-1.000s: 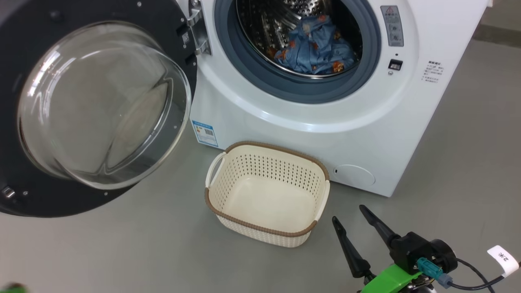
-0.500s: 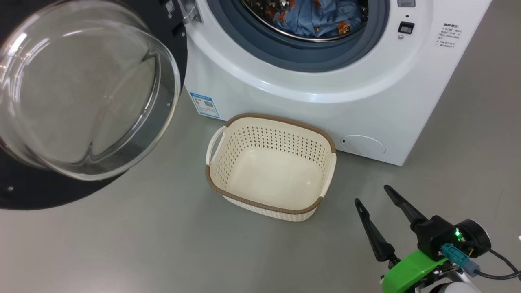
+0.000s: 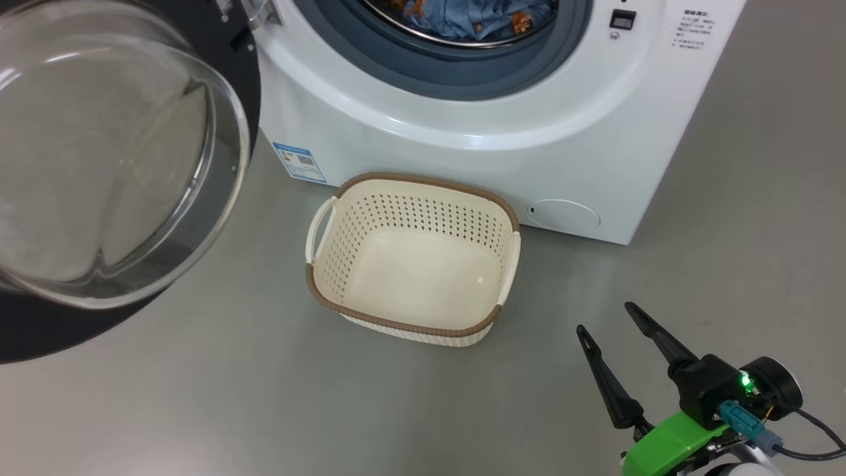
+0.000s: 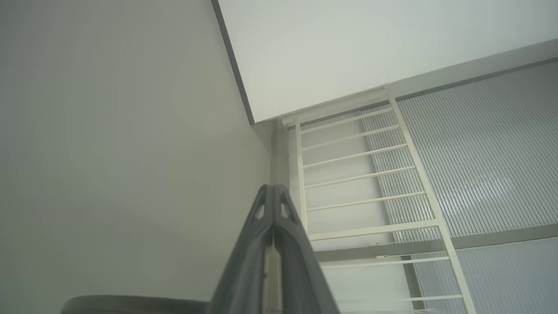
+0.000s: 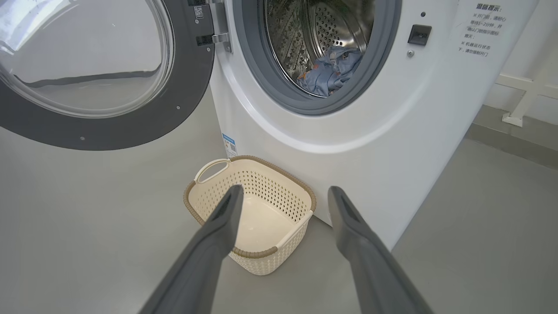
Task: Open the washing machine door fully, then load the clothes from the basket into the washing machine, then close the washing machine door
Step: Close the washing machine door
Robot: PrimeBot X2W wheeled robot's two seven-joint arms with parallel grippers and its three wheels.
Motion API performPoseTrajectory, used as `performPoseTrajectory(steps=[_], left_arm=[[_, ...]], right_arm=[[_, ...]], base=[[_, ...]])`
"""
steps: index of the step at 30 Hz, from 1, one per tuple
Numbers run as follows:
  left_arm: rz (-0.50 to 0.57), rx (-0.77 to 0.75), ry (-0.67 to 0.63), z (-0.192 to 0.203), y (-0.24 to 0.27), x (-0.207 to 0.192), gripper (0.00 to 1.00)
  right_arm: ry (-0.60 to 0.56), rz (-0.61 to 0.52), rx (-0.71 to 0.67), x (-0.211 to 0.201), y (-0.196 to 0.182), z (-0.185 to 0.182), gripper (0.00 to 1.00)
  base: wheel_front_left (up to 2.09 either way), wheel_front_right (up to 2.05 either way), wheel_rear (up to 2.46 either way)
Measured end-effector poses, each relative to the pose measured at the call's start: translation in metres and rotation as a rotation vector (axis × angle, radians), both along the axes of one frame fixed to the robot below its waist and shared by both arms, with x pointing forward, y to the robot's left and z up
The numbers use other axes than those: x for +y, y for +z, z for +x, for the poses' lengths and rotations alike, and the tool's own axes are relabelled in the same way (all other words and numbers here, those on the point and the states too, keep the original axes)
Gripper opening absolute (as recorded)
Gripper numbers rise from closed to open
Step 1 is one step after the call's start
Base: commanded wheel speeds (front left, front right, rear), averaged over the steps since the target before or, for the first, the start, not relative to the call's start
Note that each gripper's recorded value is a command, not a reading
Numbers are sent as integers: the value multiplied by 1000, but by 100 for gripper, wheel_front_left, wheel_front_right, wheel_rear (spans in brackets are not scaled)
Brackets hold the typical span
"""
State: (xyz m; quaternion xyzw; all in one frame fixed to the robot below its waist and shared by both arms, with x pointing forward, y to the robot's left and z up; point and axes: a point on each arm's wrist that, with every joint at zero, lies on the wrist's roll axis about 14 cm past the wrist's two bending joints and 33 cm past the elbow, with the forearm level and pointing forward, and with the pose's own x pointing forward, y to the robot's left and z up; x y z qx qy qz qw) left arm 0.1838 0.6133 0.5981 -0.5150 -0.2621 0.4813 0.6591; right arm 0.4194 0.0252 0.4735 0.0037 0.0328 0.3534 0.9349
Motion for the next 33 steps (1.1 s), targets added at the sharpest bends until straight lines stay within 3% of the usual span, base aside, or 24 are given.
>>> performPoseTrajectory(steps=[7,19,33], left_arm=[[-105,-12,-129,42,-18,-12,0],[-143,85,-298,80,-39,-33,0],[-147,130,-393,87,-43,-41,0]], right_arm=[[-22,-10,10,-9,-6,2,100],[-38,-13,22,-15,-11,4,100],[-48,-17,15,-18,-10,7,100]], base=[[0,0,0],[0,0,0],[0,0,0]])
